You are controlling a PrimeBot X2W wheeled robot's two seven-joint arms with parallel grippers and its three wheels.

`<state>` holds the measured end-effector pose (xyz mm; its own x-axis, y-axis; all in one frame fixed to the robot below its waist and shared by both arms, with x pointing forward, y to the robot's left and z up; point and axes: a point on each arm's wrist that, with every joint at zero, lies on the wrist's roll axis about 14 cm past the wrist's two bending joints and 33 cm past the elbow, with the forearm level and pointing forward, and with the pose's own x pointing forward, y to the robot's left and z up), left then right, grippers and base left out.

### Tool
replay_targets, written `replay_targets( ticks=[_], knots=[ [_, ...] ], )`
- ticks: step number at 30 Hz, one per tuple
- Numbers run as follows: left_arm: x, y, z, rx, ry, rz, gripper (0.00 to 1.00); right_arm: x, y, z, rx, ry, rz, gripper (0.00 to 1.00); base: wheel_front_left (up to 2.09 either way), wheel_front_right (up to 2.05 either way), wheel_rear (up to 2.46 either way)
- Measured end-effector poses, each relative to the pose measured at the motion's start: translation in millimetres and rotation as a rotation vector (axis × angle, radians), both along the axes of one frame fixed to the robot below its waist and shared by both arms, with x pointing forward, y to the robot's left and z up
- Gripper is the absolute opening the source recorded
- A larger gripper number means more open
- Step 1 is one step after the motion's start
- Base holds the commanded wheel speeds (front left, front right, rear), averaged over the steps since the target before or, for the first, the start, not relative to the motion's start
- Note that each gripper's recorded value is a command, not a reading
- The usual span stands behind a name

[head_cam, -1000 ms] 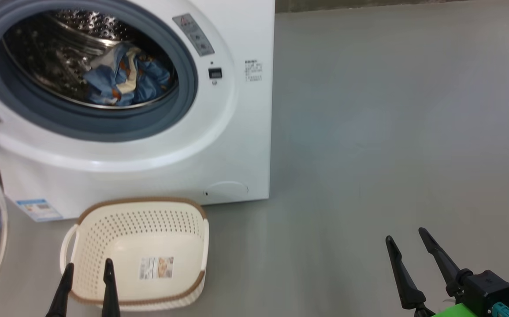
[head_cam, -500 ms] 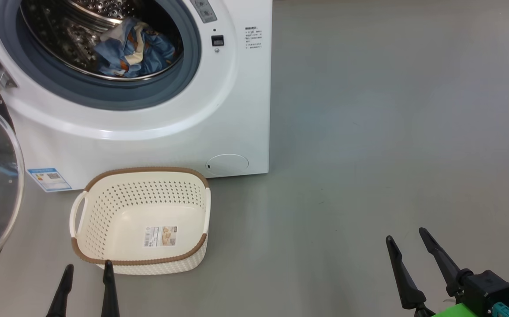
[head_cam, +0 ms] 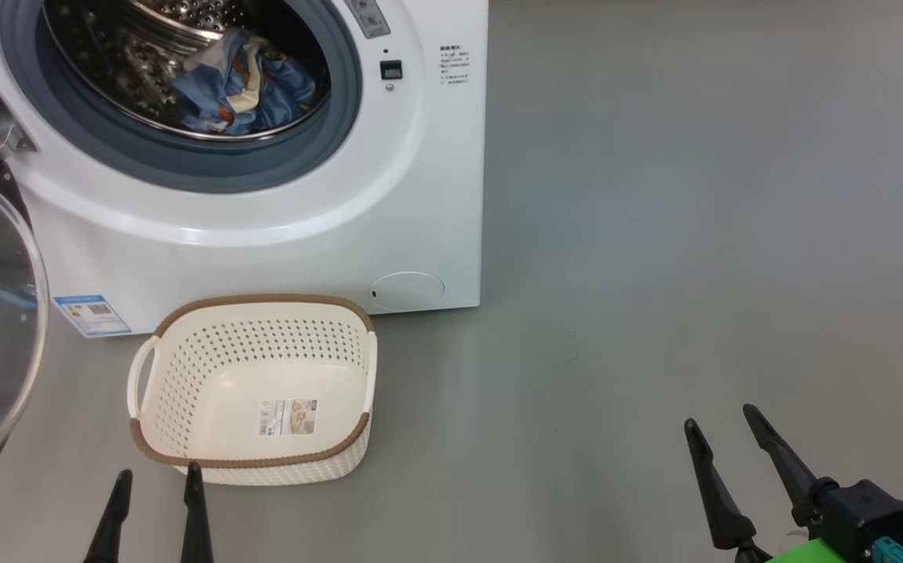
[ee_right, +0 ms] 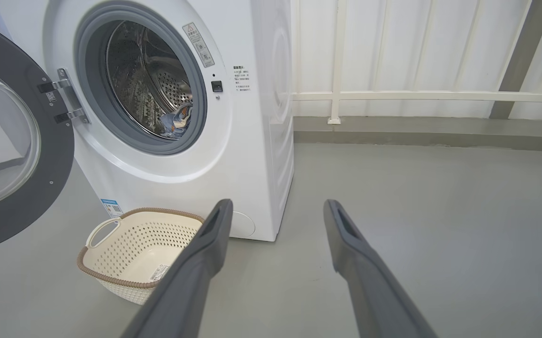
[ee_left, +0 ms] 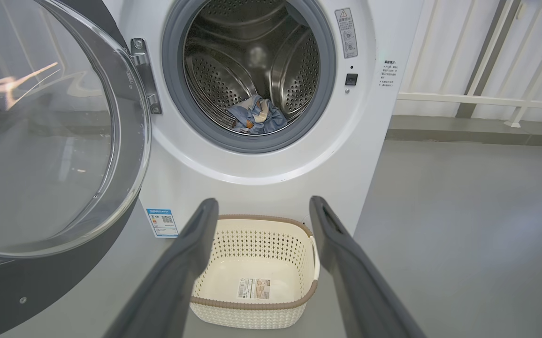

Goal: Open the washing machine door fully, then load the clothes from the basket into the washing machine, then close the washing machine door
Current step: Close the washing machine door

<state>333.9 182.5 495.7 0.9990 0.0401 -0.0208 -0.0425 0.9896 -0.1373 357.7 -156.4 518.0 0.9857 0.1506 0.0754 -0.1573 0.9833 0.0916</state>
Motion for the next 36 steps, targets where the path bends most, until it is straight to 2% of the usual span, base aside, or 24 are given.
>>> replay_targets(
  ticks=[22, 36],
  knots=[
    [-4.3, 0.0, 1.8, 0.001, -0.006, 0.001, 1.0, 0.5, 2.5, 3.4, 0.001, -0.011, 0.008, 1.0, 0.0, 0.0, 0.0],
    [-28.4, 37.2, 2.9, 0.009, -0.01, 0.138, 1.0, 17.5, 41.9, -2.4, -0.01, 0.012, 0.139, 1.0, 0.0, 0.0, 0.0]
  ],
)
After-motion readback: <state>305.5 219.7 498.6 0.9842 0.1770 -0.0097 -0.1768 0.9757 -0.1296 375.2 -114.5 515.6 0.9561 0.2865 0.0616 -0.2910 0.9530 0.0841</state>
